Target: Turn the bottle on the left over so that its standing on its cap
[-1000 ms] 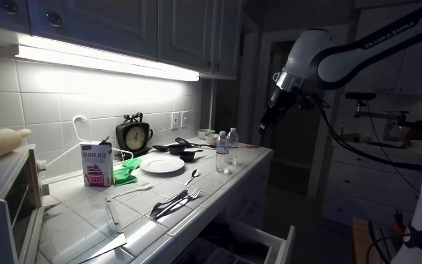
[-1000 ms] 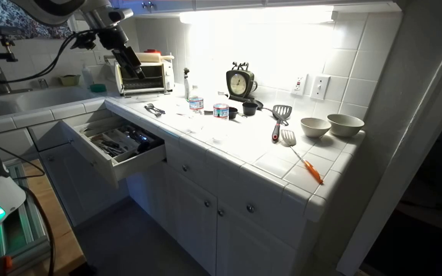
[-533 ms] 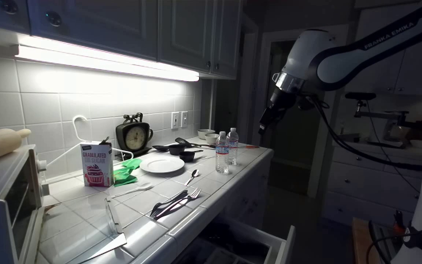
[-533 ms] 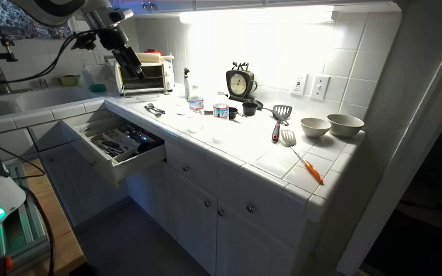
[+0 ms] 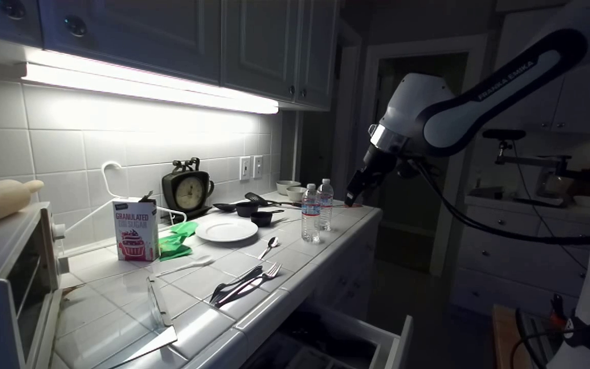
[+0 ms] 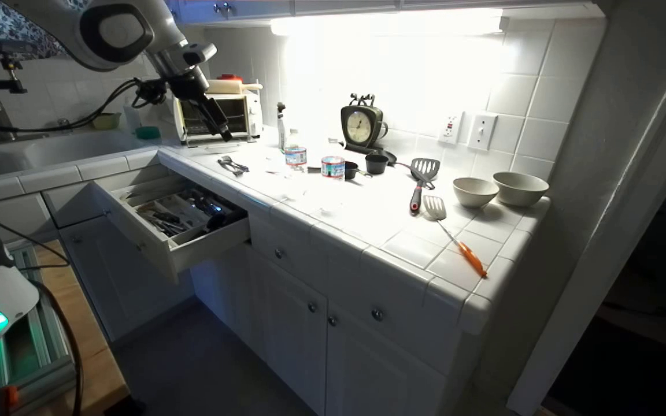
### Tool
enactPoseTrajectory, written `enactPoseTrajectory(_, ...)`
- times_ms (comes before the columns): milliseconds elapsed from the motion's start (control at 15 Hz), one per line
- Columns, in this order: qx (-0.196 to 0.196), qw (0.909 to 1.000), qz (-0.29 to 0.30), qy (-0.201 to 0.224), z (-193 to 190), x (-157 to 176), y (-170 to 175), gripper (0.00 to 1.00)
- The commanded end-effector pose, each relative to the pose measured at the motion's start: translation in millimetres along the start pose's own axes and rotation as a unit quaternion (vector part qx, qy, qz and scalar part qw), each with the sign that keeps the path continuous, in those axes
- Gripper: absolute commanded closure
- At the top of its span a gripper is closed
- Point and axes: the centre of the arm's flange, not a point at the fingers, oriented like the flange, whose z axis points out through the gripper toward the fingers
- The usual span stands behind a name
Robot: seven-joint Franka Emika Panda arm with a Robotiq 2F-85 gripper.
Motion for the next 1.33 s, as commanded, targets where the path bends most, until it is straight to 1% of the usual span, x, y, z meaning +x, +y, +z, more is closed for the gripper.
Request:
enactPoseTrajectory(0, -0.008, 0.9997, 0.002, 0.023, 31.3, 10.6, -2.0, 0.0)
enactPoseTrajectory(133, -0.013, 0.9989, -0.006, 0.044, 41.3, 13.8, -0.5, 0.0)
enactPoseTrajectory(200, -0.014, 0.9979, -0.007, 0.062, 48.4, 14.5, 0.0, 0.0)
enactPoseTrajectory(267, -0.021, 0.9966, 0.001, 0.08, 53.5, 15.5, 1.1, 0.0)
enactPoseTrajectory(467, -0.032, 0.9935, 0.027, 0.106, 66.9, 17.4, 3.0, 0.0)
enactPoseTrajectory(733, -0.056, 0.9899, 0.045, 0.122, 71.3, 22.8, 11.2, 0.0)
enactPoseTrajectory(933, -0.07, 0.9873, 0.055, 0.132, 75.2, 26.4, 10.8, 0.0)
enactPoseTrajectory(1067, -0.069, 0.9899, 0.051, 0.113, 76.1, 26.8, 6.3, 0.0)
enactPoseTrajectory(1133, -0.064, 0.9893, 0.05, 0.121, 45.9, 24.3, 21.1, 0.0)
enactPoseTrajectory(1267, -0.062, 0.9904, 0.049, 0.113, 52.4, 23.1, 13.7, 0.0)
